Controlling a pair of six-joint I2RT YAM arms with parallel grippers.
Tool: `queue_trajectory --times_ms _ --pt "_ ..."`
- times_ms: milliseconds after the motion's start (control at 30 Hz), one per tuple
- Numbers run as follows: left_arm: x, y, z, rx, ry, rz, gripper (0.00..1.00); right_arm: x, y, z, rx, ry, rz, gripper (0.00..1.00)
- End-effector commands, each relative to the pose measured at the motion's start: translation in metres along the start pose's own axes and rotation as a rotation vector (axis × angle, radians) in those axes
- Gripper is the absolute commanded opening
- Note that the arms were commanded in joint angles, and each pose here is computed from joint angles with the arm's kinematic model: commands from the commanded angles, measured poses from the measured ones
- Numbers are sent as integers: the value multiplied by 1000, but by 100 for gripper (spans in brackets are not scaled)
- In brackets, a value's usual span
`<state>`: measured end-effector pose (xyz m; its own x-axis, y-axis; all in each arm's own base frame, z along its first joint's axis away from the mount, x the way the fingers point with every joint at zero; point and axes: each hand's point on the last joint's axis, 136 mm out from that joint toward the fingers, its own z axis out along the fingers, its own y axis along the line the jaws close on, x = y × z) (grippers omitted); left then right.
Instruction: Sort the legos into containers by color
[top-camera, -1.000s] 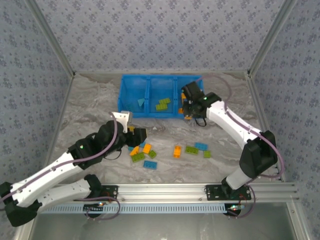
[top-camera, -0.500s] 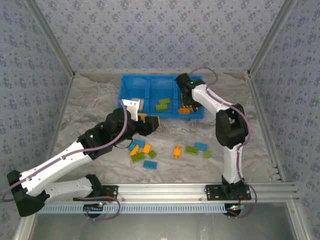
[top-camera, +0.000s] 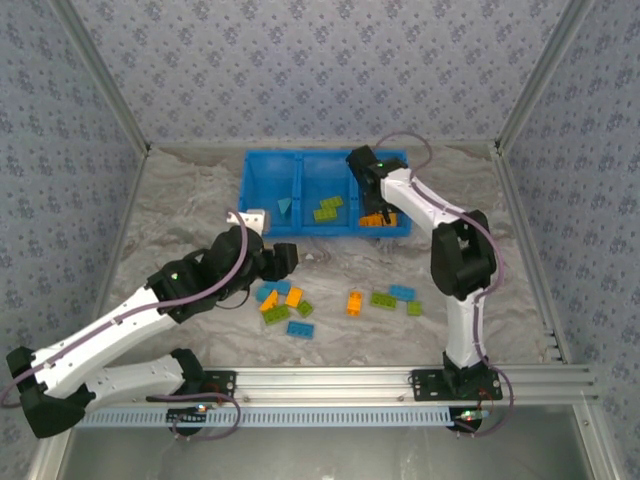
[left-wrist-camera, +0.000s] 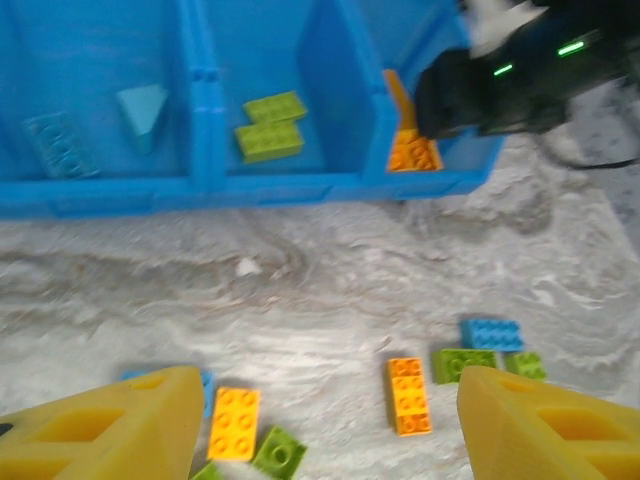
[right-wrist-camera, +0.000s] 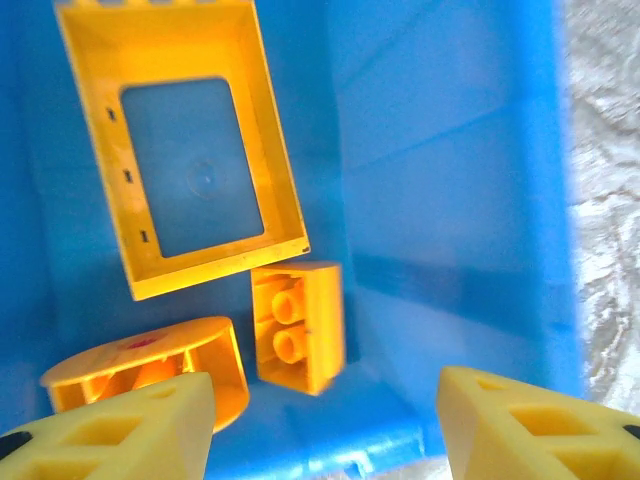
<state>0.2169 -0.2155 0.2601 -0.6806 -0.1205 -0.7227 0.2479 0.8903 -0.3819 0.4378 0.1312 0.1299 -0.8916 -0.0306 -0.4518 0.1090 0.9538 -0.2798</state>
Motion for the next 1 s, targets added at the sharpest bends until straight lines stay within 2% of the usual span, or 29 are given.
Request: queue_trajectory --times_ms 0,100,167,233,333,400,500,633,767,967 --pt "24 47 5 -209 84 -55 69 -31 -22 -69 -38 -158 68 63" --pt "45 81 19 -317 173 -203 69 -35 -26 -108 -92 -256 77 61" --pt "61 99 33 -330 238 -343 69 -30 -22 -137 -160 -343 69 61" --pt "75 114 45 -345 272 -450 67 -15 -9 -162 -250 -418 36 62" --pt "86 127 62 -364 299 -563 65 22 27 -185 -456 -459 -23 62" --pt "94 132 74 -377 323 -640 65 53 49 -193 -555 -457 -70 62" --pt "111 136 89 -391 351 -738 65 103 75 -187 -630 -411 -133 62" --pt "118 143 98 -414 317 -854 68 142 91 -182 -663 -366 -171 61" --pt "135 155 97 -471 299 -960 69 153 94 -182 -664 -362 -186 61" --pt "143 160 107 -474 271 -1075 65 146 96 -192 -678 -387 -201 62"
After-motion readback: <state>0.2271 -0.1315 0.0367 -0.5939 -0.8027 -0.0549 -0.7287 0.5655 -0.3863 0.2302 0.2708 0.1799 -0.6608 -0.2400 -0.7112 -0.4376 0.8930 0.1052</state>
